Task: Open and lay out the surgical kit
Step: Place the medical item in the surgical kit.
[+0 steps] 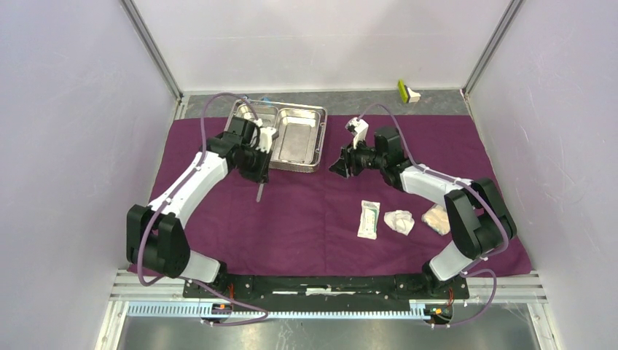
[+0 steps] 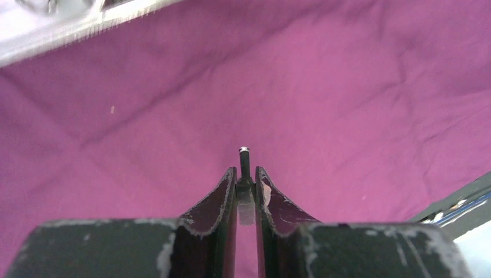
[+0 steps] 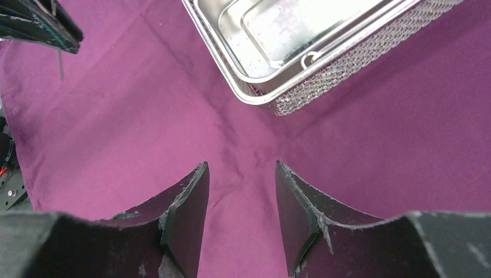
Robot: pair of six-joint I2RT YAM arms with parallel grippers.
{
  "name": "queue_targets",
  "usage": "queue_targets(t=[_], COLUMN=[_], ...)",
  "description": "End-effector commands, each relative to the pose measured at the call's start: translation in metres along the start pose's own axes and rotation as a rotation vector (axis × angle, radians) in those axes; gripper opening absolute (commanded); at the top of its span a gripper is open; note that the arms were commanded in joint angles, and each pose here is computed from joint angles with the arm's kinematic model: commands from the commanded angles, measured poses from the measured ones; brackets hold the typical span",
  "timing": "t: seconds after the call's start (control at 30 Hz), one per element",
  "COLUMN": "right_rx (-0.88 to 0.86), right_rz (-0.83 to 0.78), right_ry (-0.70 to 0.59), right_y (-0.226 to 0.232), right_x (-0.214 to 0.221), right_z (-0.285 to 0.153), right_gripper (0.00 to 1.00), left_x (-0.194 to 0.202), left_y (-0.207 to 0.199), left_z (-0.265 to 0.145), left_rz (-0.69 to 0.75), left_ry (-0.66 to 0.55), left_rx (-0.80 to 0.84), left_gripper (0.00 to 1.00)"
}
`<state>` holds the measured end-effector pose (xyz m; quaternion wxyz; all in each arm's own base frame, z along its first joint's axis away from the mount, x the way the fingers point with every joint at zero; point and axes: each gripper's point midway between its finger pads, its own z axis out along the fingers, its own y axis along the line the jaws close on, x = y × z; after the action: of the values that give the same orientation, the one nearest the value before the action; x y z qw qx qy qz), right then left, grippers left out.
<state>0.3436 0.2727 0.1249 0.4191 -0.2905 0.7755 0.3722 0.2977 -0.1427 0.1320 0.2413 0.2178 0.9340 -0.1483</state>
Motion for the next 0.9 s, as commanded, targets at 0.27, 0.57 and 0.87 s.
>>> queue_targets(t=[0.27, 0.57, 0.87], right_rx=[-0.046, -0.037, -0.006], right_rz=[-0.020, -0.004, 0.012], right_ry=[-0.072, -0.081, -0.079], right_y=[0.004, -0.001, -0.011], right_x=[-0.010, -0.007, -0.007], right_z=[-0.011, -0.012, -0.011], right_gripper=[0.52, 0.53, 0.52], left_x=[0.089, 0.101, 0.076], left_y=[0.054, 0.069, 0.062], left_z=[-0.006, -0.002, 0.003], left_rz=[-0.078, -0.129, -0.238], left_ry=[0.256, 0.292, 0.234], left_rx=[-0.065, -0.067, 0.001], left_gripper=[0.17, 0.17, 0.16])
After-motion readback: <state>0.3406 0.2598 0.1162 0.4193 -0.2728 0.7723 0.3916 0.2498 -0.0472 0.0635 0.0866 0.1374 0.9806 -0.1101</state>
